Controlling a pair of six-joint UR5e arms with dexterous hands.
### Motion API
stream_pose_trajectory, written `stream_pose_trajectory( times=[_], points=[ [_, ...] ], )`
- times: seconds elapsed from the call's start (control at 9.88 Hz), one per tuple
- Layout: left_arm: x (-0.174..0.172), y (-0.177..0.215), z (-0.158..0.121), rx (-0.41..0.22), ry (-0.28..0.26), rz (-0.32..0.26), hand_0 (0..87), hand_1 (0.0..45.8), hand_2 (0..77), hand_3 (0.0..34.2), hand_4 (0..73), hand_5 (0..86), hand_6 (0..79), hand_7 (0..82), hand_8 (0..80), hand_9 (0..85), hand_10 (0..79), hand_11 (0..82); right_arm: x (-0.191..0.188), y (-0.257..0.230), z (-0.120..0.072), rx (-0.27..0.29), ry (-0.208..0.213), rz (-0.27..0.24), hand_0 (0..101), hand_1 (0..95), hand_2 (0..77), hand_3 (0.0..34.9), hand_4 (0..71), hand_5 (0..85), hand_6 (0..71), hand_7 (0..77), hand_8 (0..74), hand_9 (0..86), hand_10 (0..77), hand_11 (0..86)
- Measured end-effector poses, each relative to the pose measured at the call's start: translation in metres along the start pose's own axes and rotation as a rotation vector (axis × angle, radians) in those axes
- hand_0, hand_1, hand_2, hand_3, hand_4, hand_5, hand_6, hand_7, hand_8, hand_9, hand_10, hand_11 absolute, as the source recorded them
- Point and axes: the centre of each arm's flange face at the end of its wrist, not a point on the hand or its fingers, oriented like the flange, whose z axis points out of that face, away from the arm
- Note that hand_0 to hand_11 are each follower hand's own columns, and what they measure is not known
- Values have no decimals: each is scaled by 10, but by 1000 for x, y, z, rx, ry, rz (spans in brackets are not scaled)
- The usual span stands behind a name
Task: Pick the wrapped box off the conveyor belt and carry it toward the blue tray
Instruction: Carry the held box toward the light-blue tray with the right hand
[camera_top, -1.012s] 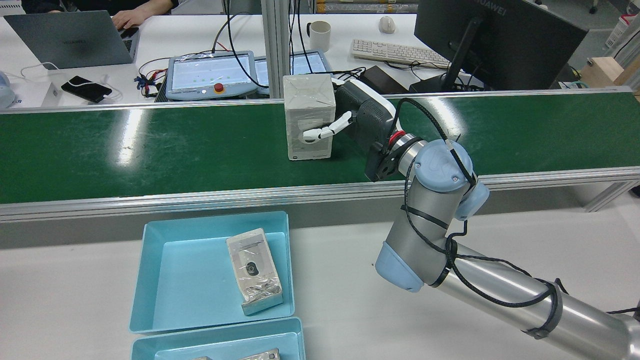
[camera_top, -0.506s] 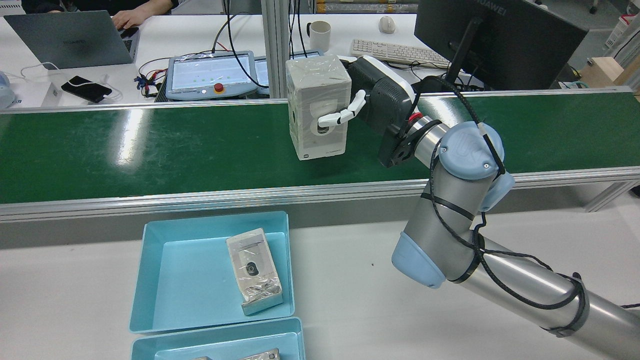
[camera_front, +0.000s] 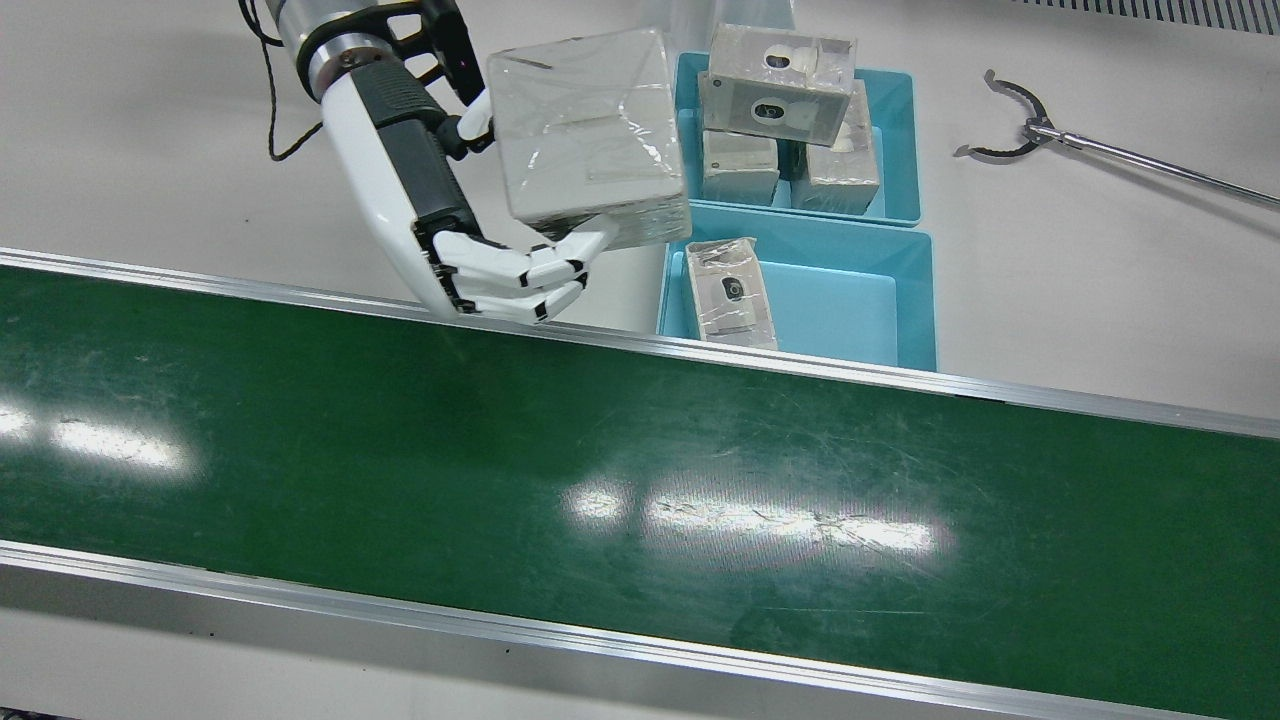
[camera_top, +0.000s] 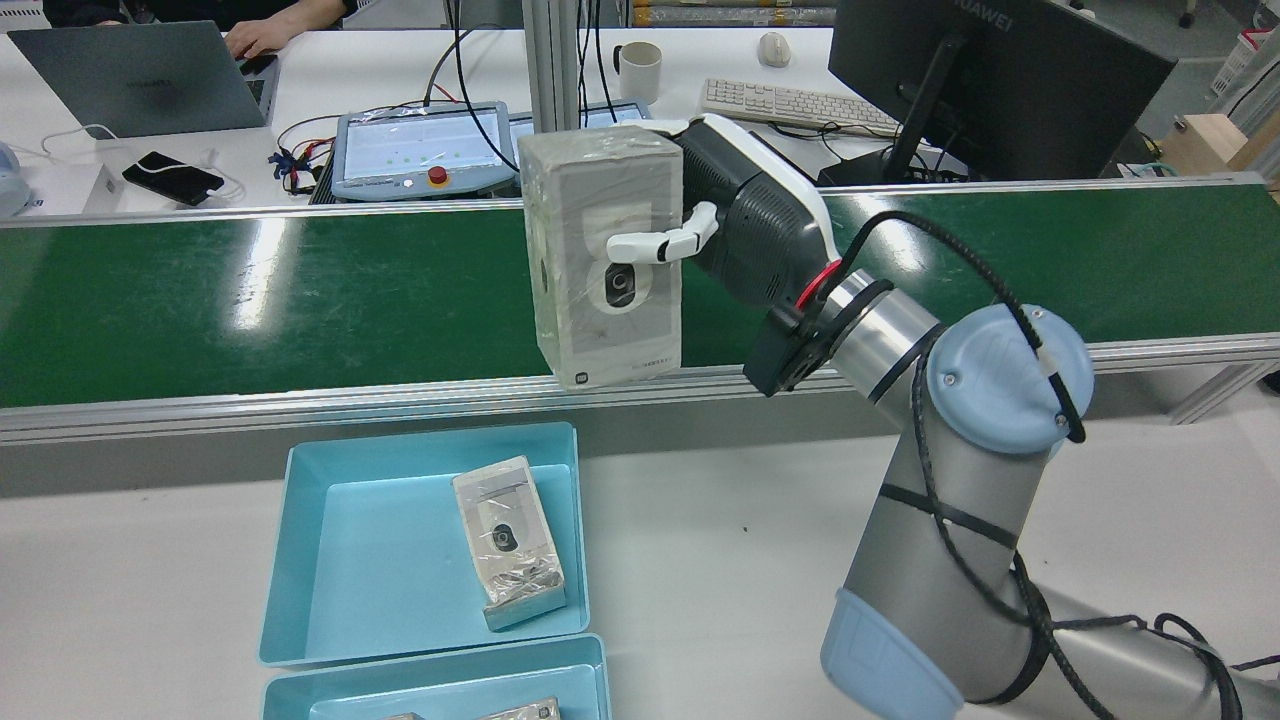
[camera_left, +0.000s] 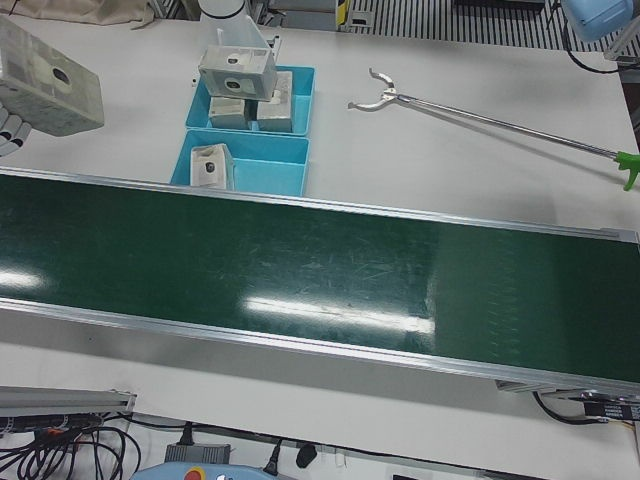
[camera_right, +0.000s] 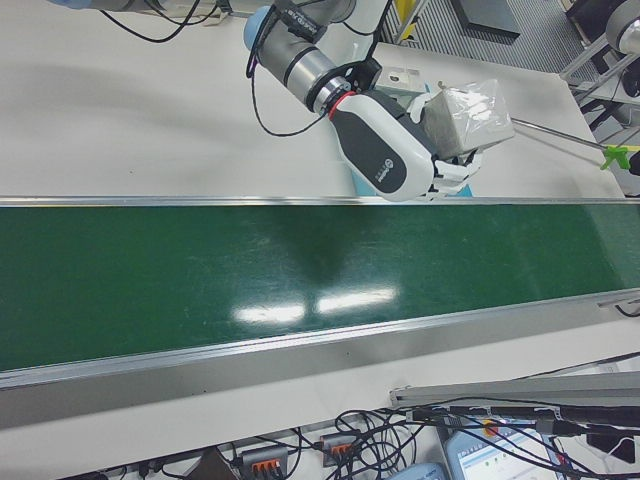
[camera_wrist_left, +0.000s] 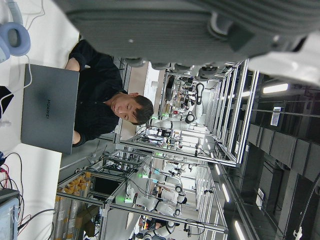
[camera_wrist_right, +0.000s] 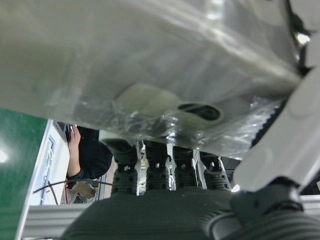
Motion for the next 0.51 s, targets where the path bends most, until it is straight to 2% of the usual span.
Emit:
stream_pose_trajectory(
  times=[0.1,0.2,0.3,0.4,0.51],
  points=[
    [0,0,0,0,0,0,0,0,5,0,0,5,0,5,5,0,5,0,38,10,-6,1,15,-7,482,11,327,12,431,355,371,535,529,540,496,573],
    [0,0,0,0,0,0,0,0,11,0,0,11,0,5,5,0,5,0,79,23,-10,1,34,-27,446,11,327,0,431,355,376,589,578,633,671,736],
    [0,0,0,0,0,0,0,0,11,0,0,11,0,5,5,5,5,5,113,35,-12,0,52,-43,433,5,360,0,442,338,376,644,600,693,709,747],
    [0,0,0,0,0,0,0,0,11,0,0,11,0,5,5,5,5,5,135,44,-12,-2,69,-49,437,0,376,0,442,349,376,676,605,698,704,753],
    [0,0,0,0,0,0,0,0,11,0,0,11,0,5,5,5,5,0,151,49,-14,-4,86,-51,441,0,376,0,442,349,376,676,605,698,704,753]
  ],
)
